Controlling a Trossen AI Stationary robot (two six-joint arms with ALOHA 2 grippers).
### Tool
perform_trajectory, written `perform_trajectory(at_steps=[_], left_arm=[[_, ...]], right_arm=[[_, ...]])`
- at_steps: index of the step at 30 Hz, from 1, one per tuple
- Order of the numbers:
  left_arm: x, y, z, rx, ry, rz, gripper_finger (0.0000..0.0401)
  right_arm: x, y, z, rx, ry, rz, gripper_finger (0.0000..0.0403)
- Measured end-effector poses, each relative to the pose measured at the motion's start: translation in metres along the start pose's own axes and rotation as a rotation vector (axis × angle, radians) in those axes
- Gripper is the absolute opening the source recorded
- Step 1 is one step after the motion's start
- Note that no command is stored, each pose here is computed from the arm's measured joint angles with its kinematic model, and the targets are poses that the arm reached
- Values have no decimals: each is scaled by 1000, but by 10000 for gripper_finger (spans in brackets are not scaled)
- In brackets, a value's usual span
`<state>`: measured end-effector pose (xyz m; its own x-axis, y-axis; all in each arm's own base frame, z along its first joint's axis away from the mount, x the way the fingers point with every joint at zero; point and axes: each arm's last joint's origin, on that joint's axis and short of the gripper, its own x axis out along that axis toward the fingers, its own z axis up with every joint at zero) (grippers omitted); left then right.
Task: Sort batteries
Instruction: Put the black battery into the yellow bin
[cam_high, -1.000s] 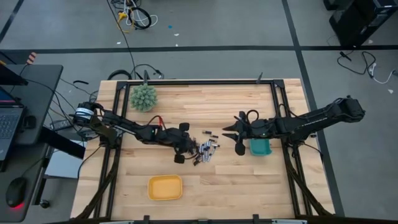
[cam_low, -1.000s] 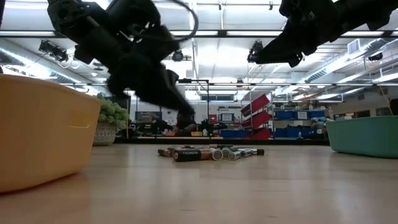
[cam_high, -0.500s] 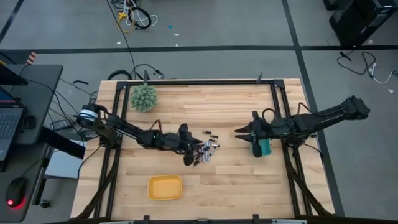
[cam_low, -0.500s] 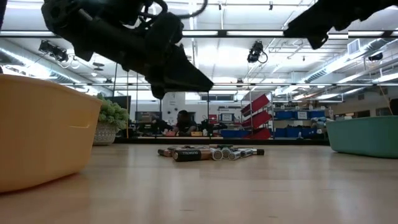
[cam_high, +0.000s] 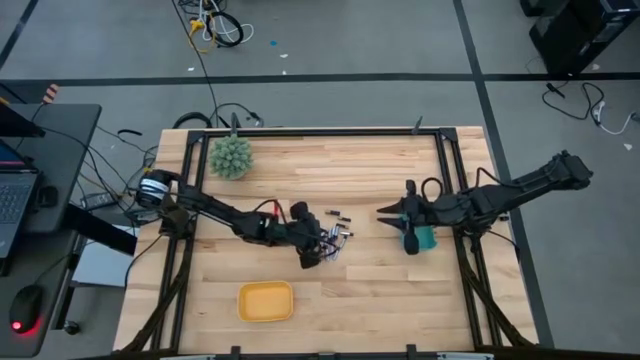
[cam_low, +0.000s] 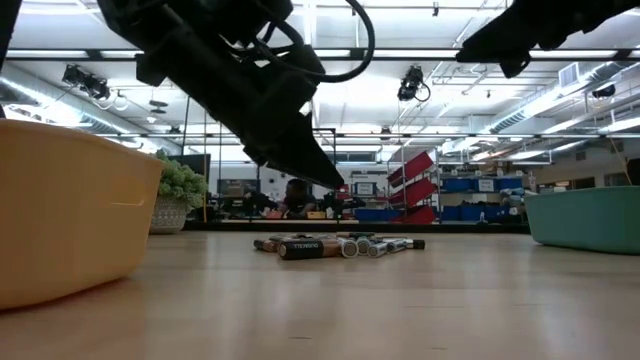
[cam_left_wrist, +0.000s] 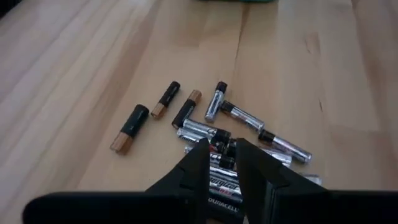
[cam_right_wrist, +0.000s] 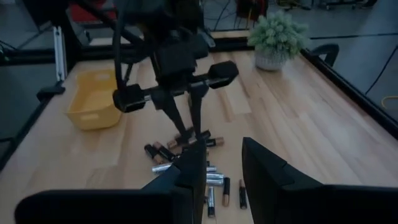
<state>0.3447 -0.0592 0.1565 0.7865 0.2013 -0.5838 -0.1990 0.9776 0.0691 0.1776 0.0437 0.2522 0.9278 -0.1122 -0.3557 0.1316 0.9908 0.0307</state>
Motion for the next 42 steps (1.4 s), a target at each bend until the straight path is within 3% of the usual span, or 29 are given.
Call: perform_trajectory(at_steps=[6, 18, 25, 42], left_arm=[[-11, 5, -14, 157, 216, -136, 76], [-22, 14, -28, 373, 401, -138, 76], [-20, 19, -27, 421, 399, -133, 76], [-20, 22, -27, 416, 404, -127, 76]], right_arm=[[6, 2, -2, 4, 19, -3, 89], [9, 3, -2, 11, 15, -6, 89], [9, 3, -2, 17, 9, -5, 91], [12, 3, -4, 5, 22, -39, 91]])
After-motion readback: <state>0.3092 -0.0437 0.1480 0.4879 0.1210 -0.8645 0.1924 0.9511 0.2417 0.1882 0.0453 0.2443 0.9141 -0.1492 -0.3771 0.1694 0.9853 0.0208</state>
